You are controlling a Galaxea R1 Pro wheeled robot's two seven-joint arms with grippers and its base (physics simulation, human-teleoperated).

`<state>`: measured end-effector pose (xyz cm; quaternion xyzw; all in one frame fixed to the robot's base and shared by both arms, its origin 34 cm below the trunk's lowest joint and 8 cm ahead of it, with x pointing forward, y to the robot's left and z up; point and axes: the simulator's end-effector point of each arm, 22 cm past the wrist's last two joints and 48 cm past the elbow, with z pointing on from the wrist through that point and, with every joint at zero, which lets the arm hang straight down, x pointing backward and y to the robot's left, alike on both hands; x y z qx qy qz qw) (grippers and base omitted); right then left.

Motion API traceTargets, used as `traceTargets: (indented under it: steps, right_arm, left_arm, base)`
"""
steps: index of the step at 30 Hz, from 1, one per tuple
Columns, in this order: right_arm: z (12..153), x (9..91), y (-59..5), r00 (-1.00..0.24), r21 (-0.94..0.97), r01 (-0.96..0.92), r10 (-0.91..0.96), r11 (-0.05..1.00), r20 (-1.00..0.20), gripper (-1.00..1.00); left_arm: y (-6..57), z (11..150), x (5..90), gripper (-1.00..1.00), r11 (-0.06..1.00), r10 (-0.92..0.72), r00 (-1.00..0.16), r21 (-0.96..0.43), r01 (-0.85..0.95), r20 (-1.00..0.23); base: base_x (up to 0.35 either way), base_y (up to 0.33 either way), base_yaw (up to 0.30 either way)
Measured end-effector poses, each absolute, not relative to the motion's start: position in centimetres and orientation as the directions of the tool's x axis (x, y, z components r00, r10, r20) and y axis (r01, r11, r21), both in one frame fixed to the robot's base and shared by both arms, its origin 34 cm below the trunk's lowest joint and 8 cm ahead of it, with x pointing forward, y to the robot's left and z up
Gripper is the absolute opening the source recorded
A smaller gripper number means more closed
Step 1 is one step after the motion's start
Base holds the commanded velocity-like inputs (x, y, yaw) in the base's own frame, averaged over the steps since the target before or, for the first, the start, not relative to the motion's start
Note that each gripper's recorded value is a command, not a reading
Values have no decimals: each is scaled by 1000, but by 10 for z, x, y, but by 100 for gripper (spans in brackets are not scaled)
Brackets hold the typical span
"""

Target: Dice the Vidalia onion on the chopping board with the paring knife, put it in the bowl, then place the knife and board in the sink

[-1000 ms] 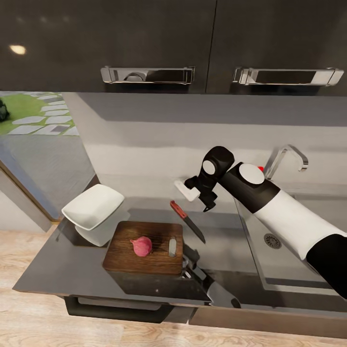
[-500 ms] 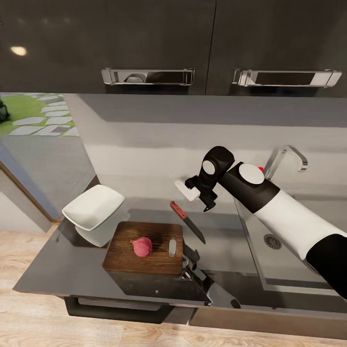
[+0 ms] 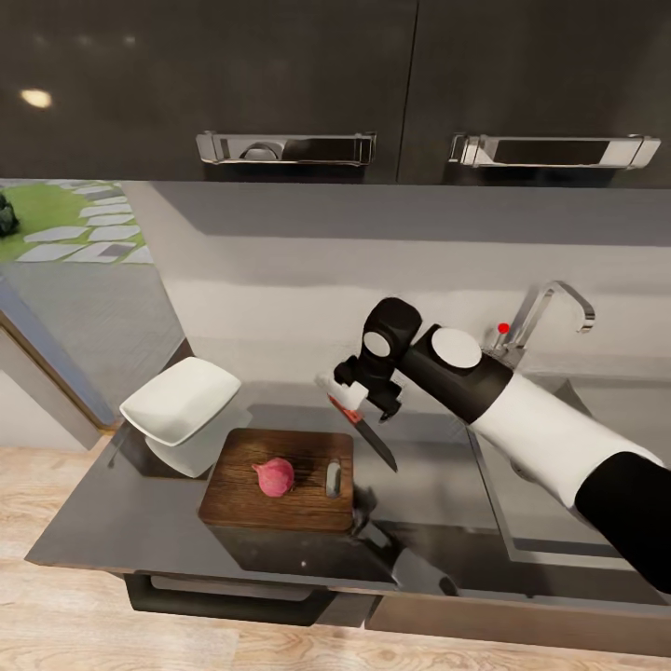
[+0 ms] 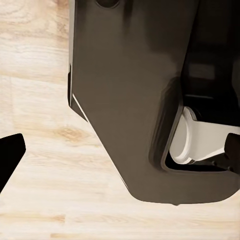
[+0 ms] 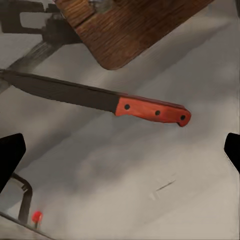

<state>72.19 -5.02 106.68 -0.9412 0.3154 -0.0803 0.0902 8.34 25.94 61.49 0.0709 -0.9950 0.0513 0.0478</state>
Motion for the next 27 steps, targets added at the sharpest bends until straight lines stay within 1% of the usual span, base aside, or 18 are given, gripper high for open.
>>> traceTargets:
  steps: [10, 15, 27]
  right_arm:
    - [1053, 703, -34, 834, -175, -522, -543, -835, 99, 100]
    - [1049, 699, -34, 841, -161, -513, -532, -843, 101, 100]
    - [1047, 699, -35, 837, -154, -522, -539, -839, 99, 100]
  left_arm:
    - [259, 615, 83, 100, 985, -136, -985, -95, -146, 102]
    - [259, 615, 83, 100, 985, -137, -985, -95, -146, 102]
    - [259, 615, 83, 100, 985, -137, -985, -95, -146, 102]
  base:
    - [0, 0, 0]
    - [5, 0, 0]
    - [84, -57, 0]
